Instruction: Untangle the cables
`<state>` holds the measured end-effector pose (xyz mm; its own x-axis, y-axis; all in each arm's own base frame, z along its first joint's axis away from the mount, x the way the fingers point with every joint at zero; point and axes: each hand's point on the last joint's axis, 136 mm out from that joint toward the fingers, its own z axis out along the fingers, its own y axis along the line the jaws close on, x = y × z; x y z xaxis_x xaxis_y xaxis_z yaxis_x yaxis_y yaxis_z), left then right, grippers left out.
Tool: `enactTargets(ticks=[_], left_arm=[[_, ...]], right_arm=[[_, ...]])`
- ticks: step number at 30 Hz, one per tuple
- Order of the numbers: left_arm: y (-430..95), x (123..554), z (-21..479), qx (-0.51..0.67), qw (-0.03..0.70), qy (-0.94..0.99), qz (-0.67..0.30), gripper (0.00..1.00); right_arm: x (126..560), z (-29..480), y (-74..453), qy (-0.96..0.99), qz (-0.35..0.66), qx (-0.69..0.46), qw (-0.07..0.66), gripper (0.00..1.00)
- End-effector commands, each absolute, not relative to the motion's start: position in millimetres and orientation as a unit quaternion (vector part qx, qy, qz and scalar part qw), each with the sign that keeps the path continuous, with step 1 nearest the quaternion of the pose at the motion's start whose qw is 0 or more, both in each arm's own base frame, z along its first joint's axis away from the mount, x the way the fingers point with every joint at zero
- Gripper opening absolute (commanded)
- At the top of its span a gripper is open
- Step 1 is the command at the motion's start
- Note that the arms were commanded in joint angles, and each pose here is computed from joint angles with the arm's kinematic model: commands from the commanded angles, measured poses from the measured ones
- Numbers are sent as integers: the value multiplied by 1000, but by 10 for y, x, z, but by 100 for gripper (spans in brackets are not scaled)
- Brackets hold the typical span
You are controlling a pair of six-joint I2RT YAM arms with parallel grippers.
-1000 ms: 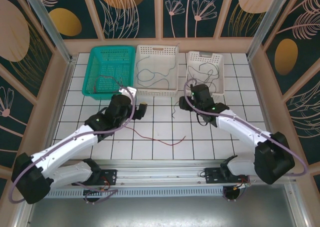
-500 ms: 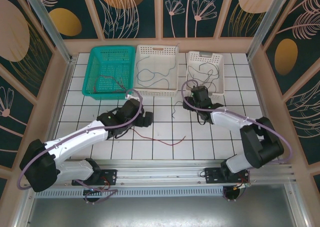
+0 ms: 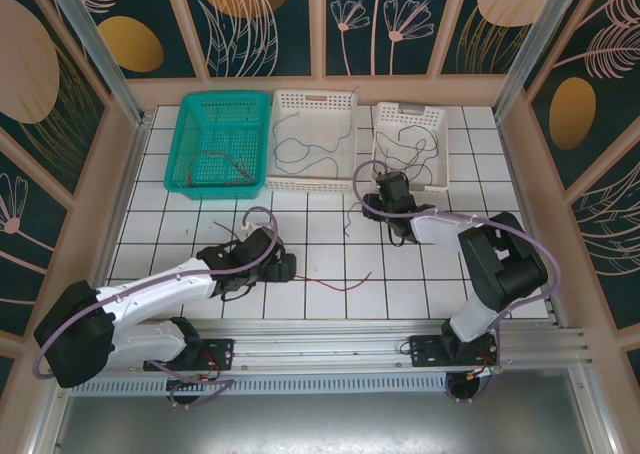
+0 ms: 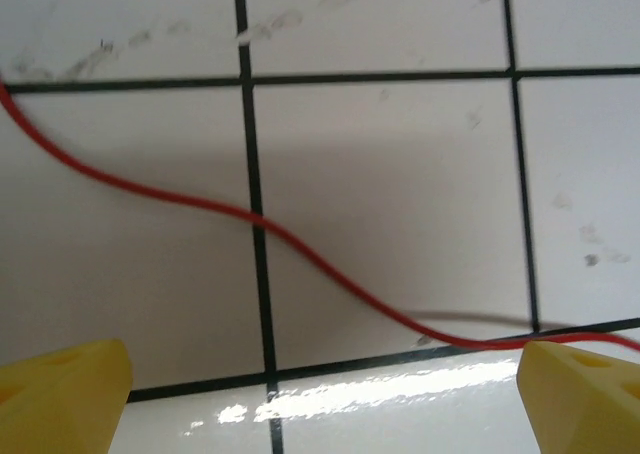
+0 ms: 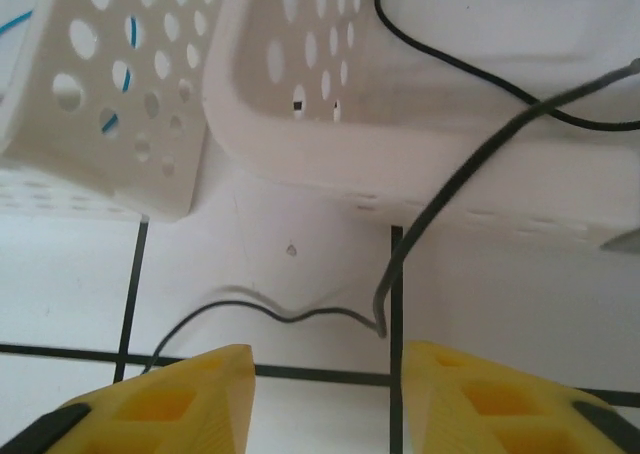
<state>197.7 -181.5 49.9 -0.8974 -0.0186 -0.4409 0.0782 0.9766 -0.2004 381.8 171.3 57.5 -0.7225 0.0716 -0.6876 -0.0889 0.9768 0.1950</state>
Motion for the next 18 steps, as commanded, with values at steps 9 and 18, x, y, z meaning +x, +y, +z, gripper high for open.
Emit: enactTargets(ticks=[9, 18], left_arm=[[-1756, 1906, 300, -7, 215, 971, -104, 99], [-1730, 1943, 220, -9, 220, 971, -90, 98]], right_arm=[[4087, 704, 1707, 908, 105, -3, 406, 13], [3968, 1136, 1828, 891, 149, -16, 428, 0]])
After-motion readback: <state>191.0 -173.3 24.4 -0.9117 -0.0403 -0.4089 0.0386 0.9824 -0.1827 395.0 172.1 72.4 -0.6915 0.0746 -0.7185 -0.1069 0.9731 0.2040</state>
